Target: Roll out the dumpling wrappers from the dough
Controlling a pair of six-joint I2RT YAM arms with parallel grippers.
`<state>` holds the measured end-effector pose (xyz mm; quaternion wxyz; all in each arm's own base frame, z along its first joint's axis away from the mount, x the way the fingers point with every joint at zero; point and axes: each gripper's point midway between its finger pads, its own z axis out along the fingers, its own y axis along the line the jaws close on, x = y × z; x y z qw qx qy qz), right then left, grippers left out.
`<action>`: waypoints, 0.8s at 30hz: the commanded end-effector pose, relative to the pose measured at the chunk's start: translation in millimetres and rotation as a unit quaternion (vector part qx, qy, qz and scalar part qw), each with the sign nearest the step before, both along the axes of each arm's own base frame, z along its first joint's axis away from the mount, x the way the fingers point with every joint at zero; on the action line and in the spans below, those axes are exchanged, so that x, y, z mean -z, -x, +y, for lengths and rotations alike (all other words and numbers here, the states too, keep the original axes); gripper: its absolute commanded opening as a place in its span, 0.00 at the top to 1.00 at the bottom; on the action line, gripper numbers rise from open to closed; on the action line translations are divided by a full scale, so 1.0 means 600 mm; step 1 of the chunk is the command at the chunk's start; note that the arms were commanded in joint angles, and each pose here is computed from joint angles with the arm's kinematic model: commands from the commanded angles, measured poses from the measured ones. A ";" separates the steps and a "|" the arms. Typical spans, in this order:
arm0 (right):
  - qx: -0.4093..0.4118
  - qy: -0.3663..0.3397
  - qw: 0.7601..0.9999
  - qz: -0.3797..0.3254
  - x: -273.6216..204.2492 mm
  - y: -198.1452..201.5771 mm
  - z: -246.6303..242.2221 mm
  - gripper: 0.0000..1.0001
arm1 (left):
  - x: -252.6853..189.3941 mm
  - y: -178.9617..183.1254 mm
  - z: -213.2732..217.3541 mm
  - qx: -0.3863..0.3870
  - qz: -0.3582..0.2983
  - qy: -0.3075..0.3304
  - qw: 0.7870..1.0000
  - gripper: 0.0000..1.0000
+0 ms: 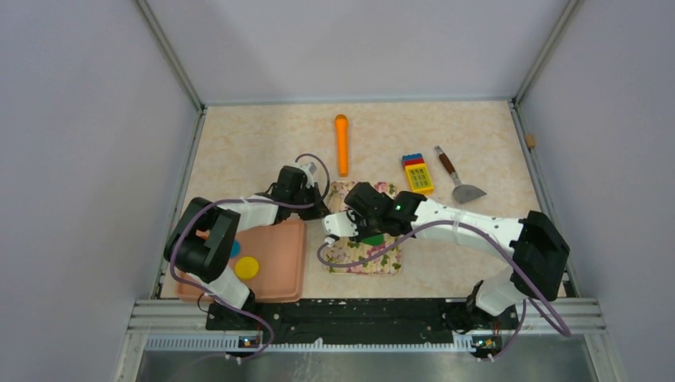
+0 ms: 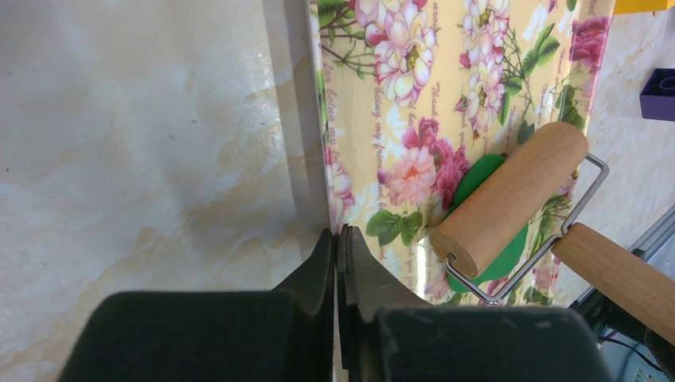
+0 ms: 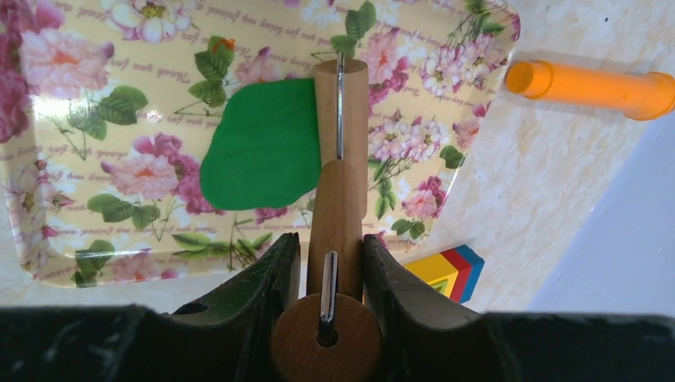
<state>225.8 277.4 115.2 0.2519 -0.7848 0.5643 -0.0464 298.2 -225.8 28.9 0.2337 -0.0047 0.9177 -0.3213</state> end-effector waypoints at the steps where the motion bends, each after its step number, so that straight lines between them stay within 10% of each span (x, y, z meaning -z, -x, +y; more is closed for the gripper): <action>1: 0.007 0.041 0.983 0.181 0.128 0.119 -0.048 1.00 | -0.024 0.005 -0.003 0.019 -0.028 0.004 0.999 1.00; 14: 0.091 -0.091 0.989 0.077 -0.055 -0.060 0.025 1.00 | -0.020 0.001 -0.004 0.011 -0.021 0.003 1.000 1.00; 24: 0.153 -0.153 0.967 0.137 -0.154 0.001 0.036 1.00 | -0.020 -0.006 -0.005 0.007 -0.024 0.003 1.000 1.00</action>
